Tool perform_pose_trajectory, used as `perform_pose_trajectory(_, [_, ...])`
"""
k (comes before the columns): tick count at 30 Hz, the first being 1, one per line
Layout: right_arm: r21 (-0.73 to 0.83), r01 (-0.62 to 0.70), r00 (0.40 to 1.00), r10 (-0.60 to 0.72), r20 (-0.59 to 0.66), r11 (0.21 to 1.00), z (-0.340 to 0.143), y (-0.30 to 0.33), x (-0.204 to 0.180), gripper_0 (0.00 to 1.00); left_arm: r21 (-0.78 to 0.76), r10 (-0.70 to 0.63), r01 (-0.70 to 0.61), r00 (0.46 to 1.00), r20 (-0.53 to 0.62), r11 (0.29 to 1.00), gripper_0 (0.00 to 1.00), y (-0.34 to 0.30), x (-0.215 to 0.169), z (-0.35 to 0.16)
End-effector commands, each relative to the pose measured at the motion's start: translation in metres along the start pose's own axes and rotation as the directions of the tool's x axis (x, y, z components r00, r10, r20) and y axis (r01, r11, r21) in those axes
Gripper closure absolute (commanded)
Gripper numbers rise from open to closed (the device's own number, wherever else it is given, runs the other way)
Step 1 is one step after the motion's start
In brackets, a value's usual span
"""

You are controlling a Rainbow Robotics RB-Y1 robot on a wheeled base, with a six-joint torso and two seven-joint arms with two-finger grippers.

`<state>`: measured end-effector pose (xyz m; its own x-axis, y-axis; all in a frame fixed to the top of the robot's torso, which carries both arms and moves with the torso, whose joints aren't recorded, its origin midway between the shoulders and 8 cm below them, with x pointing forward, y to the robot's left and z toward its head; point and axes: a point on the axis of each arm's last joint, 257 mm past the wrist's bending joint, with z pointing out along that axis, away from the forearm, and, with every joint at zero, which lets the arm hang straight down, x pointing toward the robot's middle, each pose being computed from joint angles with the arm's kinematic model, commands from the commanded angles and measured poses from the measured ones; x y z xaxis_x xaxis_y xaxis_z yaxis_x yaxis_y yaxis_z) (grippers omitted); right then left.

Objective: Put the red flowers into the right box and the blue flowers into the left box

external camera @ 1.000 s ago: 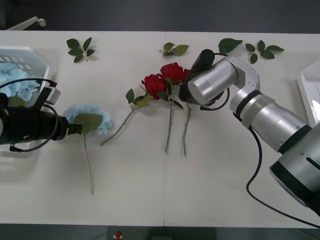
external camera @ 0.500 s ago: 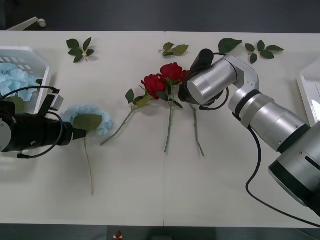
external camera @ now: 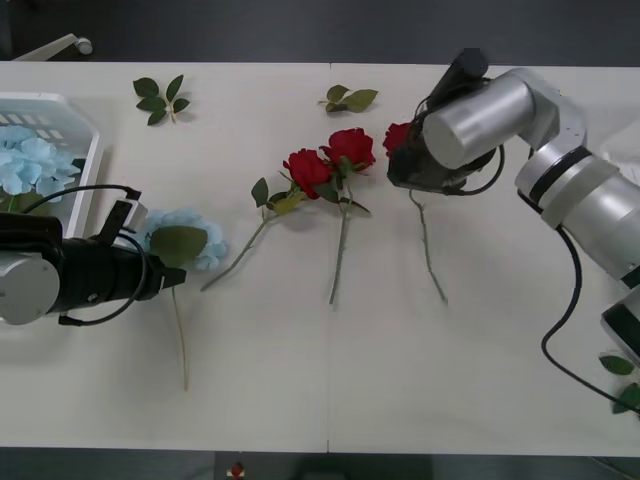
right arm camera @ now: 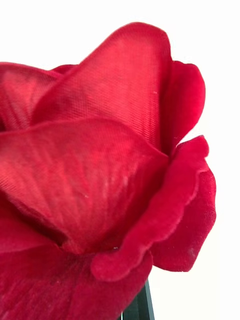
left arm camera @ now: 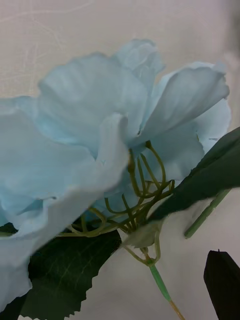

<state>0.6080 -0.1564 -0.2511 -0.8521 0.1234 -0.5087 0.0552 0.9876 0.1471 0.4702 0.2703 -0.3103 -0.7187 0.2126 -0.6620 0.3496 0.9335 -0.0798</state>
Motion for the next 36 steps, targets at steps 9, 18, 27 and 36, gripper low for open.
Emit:
perform_pose_trajectory(9, [0.153,0.153,0.984,-0.164,0.062,0.976,-0.102,-0.158,-0.083,1.0,-0.025,-0.004,0.005,0.999,0.044,1.0,0.0,0.004,-0.033,0.011])
perform_pose_trajectory(18, [0.362,0.163,0.981,-0.19,0.038,0.918,-0.159,-0.305,-0.084,1.0,-0.074,0.028,-0.025,0.999,0.039,0.997,0.0,0.014,-0.033,0.016])
perform_pose_trajectory(27, [0.495,0.041,0.994,-0.085,0.067,0.868,-0.174,-0.42,-0.053,1.0,-0.083,0.038,-0.036,0.999,0.027,0.996,0.43,0.015,-0.028,0.02])
perform_pose_trajectory(36, [0.513,-0.066,0.98,-0.041,0.195,0.856,-0.167,-0.471,-0.055,1.0,-0.087,0.043,-0.04,0.999,0.03,0.995,1.0,0.016,-0.029,0.02])
